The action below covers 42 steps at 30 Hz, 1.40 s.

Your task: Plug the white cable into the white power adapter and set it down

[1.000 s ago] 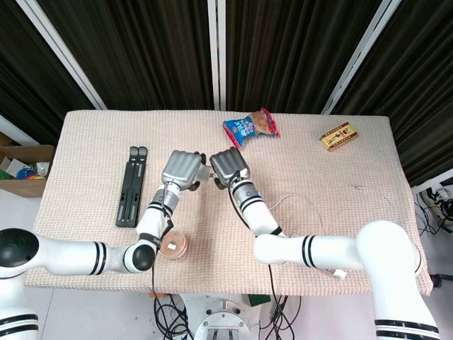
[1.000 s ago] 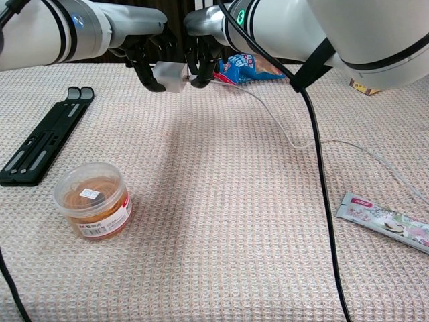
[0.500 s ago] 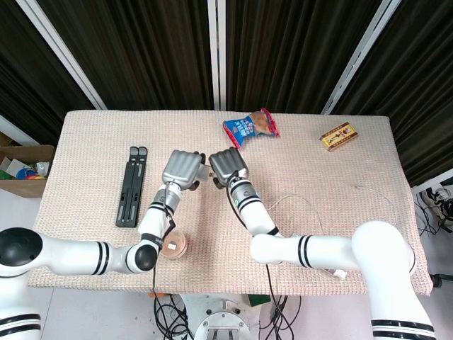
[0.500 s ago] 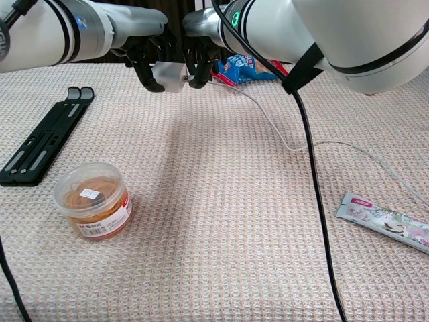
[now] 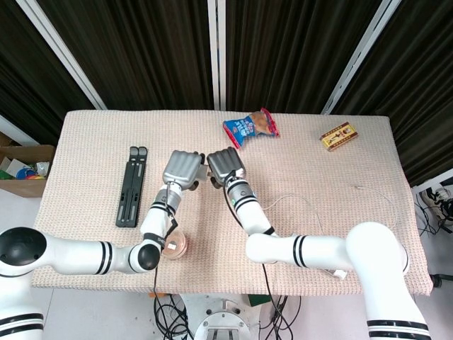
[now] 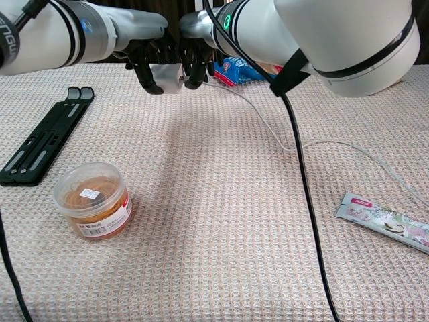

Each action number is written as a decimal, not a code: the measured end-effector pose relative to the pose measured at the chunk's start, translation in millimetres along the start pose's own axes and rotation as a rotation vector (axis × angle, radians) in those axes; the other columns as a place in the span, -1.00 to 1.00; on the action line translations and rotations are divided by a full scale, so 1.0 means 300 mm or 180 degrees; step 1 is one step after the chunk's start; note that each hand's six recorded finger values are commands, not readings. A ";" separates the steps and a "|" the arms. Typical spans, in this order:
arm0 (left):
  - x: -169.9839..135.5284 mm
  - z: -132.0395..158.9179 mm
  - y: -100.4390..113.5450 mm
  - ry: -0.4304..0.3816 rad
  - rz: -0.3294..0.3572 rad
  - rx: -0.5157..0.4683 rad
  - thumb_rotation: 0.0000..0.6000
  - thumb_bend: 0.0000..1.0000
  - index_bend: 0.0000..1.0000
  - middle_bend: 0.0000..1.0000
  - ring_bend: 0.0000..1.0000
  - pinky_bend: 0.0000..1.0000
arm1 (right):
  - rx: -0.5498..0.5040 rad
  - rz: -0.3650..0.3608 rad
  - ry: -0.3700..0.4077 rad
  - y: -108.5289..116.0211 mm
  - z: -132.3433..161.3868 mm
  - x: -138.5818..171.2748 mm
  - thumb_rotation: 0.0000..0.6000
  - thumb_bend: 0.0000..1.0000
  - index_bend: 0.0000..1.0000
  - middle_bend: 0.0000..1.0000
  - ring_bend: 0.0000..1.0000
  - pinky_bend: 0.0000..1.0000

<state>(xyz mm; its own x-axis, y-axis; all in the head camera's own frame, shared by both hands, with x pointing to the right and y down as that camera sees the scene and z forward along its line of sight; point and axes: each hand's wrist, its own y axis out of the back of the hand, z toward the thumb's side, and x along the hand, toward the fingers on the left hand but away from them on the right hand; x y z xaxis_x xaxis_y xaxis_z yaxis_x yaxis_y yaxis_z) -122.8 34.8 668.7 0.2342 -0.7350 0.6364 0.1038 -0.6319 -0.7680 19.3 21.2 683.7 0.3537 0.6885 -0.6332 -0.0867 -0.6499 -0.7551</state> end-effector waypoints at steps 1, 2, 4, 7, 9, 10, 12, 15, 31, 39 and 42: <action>0.000 0.001 -0.001 0.0000 -0.0002 0.0008 0.96 -0.43 0.01 -0.06 0.55 1.00 | 0.0000 -0.0001 0.0001 0.000 0.001 0.000 1.00 0.69 0.24 0.26 -0.13 -0.27; 0.000 0.002 -0.003 0.0000 -0.0006 0.0014 0.96 -0.43 0.01 -0.06 0.55 1.00 | -0.0002 -0.0003 0.0001 0.000 0.001 0.000 1.00 0.65 0.24 0.26 -0.13 -0.27; 0.000 0.003 -0.004 0.0002 -0.0010 0.0034 0.96 -0.43 0.01 -0.06 0.55 1.00 | -0.0010 -0.0007 0.0001 0.002 0.002 0.000 1.00 0.52 0.22 0.25 -0.13 -0.27; 0.001 0.004 -0.007 0.0007 -0.0018 0.0059 0.96 -0.43 0.01 -0.06 0.55 1.00 | -0.0017 -0.0005 -0.0003 0.000 0.003 -0.001 1.00 0.37 0.21 0.25 -0.13 -0.27; 0.001 0.005 -0.008 0.0008 -0.0021 0.0063 0.96 -0.43 0.01 -0.06 0.55 1.00 | -0.0009 -0.0004 -0.0005 0.000 0.003 -0.001 1.00 0.31 0.19 0.24 -0.13 -0.28; 0.001 0.004 -0.009 0.0009 -0.0022 0.0070 0.97 -0.43 0.01 -0.06 0.55 1.00 | -0.0009 -0.0002 -0.0006 0.000 0.002 -0.001 1.00 0.25 0.18 0.23 -0.13 -0.28; 0.002 0.003 -0.012 0.0012 -0.0026 0.0086 0.97 -0.43 0.01 -0.06 0.55 1.00 | -0.0011 -0.0004 -0.0011 0.000 0.002 -0.002 1.00 0.12 0.15 0.23 -0.13 -0.28; 0.003 0.004 -0.013 0.0011 -0.0026 0.0094 0.96 -0.43 0.01 -0.06 0.55 1.00 | -0.0001 0.0000 -0.0014 -0.002 0.005 -0.004 1.00 -0.05 0.09 0.23 -0.13 -0.29; 0.008 -0.009 -0.017 0.0044 -0.0032 0.0094 0.96 -0.43 0.01 -0.06 0.55 1.00 | 0.0009 0.0003 -0.0031 -0.010 0.013 -0.007 1.00 -0.34 -0.05 0.22 -0.13 -0.29; 0.005 -0.014 -0.014 0.0035 -0.0033 0.0088 0.96 -0.43 0.01 -0.06 0.55 1.00 | 0.0022 0.0020 -0.0102 -0.013 -0.024 -0.003 1.00 -0.33 -0.06 0.22 -0.13 -0.29; 0.003 -0.009 -0.014 0.0020 -0.0033 0.0093 0.98 -0.42 0.01 -0.06 0.55 1.00 | 0.0016 0.0028 -0.0108 -0.015 -0.028 -0.002 1.00 -0.33 -0.06 0.22 -0.13 -0.29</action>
<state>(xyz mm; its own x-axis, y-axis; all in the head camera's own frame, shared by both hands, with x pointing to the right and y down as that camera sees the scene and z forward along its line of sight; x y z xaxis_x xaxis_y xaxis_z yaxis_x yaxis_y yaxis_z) -125.7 36.0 672.7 0.2268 -0.7301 0.6447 0.1342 -0.6322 -0.7631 27.3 21.0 688.9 0.3212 0.6934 -0.6451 -0.0945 -0.6543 -0.7503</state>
